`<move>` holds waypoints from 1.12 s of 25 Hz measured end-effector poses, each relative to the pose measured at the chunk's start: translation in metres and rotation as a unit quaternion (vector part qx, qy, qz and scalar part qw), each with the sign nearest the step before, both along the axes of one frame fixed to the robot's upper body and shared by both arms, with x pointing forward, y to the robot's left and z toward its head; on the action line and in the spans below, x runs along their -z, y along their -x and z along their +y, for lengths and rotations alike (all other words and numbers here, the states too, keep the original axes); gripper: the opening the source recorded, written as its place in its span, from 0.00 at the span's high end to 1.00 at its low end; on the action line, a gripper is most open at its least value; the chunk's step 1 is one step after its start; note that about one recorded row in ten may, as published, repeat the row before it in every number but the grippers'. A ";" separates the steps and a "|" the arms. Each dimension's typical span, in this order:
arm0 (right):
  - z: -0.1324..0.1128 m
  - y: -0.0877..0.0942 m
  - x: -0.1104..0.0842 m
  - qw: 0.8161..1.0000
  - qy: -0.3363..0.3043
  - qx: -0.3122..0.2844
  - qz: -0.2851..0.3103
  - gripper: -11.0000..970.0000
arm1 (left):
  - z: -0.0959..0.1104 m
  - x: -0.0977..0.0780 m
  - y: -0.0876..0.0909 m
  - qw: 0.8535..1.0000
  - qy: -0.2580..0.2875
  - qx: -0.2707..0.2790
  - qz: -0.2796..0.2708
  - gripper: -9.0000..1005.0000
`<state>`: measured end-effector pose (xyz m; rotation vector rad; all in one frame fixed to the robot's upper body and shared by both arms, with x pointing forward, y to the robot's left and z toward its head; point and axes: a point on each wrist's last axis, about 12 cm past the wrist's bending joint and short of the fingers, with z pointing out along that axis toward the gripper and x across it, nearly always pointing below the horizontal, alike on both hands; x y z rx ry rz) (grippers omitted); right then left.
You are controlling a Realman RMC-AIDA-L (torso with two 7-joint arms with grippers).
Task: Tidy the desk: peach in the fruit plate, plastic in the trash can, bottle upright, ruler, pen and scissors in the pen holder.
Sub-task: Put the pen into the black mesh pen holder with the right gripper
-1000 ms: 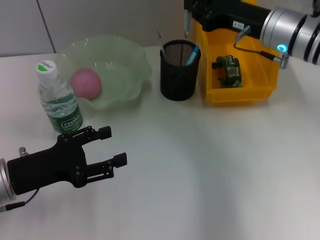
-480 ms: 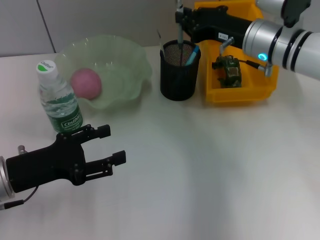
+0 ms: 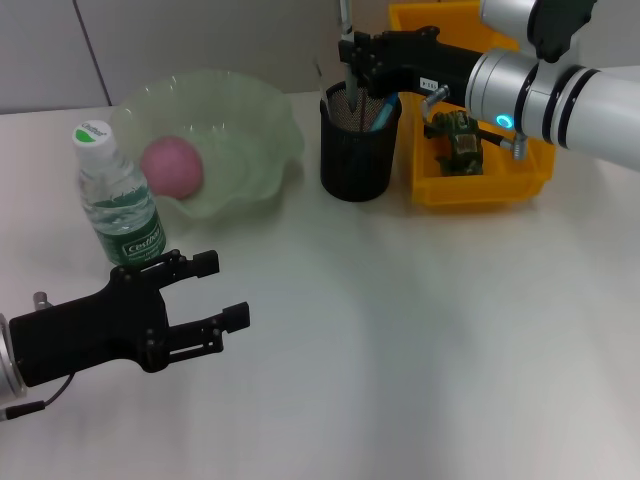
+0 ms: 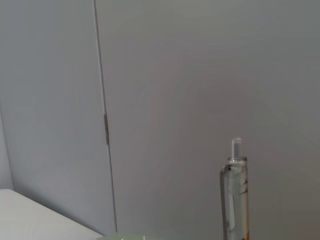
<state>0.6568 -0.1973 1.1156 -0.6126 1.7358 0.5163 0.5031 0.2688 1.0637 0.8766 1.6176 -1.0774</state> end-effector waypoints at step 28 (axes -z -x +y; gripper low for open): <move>-0.008 0.008 0.000 0.998 -0.055 0.004 0.003 0.34 | 0.005 -0.001 0.000 1.000 -0.005 -0.001 -0.003 0.19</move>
